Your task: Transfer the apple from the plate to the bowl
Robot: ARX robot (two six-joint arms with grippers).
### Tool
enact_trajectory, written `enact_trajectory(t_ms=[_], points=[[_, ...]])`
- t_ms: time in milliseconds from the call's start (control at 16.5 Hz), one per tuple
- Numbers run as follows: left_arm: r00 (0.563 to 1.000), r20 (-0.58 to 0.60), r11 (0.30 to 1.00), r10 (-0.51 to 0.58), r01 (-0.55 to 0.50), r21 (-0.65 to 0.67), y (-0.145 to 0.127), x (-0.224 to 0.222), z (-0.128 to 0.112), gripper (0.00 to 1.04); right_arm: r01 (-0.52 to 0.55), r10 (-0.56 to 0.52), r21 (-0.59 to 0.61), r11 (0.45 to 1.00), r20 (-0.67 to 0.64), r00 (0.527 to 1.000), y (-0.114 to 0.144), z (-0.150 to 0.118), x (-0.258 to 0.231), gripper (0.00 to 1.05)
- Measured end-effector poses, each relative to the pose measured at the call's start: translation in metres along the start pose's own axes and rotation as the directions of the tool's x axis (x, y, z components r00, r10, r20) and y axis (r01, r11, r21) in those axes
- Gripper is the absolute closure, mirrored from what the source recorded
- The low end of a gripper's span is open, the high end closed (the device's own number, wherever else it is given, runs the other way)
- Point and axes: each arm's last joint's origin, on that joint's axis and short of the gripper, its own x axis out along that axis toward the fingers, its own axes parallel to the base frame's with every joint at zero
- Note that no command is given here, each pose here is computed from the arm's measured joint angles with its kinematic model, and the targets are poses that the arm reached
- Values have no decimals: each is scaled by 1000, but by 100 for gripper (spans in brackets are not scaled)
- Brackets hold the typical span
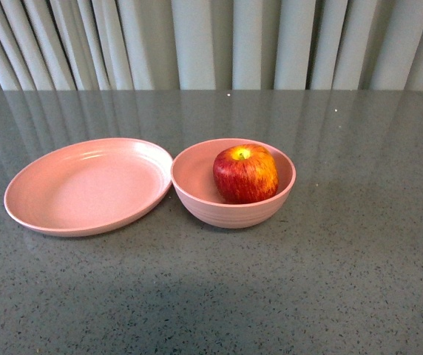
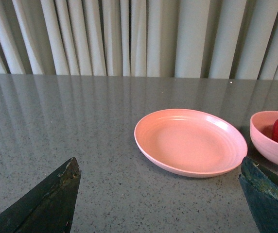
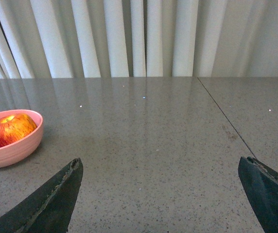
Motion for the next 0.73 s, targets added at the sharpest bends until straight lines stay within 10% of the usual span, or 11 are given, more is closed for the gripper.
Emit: enact_trajectory(t_ms=[729], points=[[1000, 0, 1000, 0, 0, 0, 0, 0, 0, 7, 0, 0, 0, 1000, 0, 1000, 0, 0, 0, 7]])
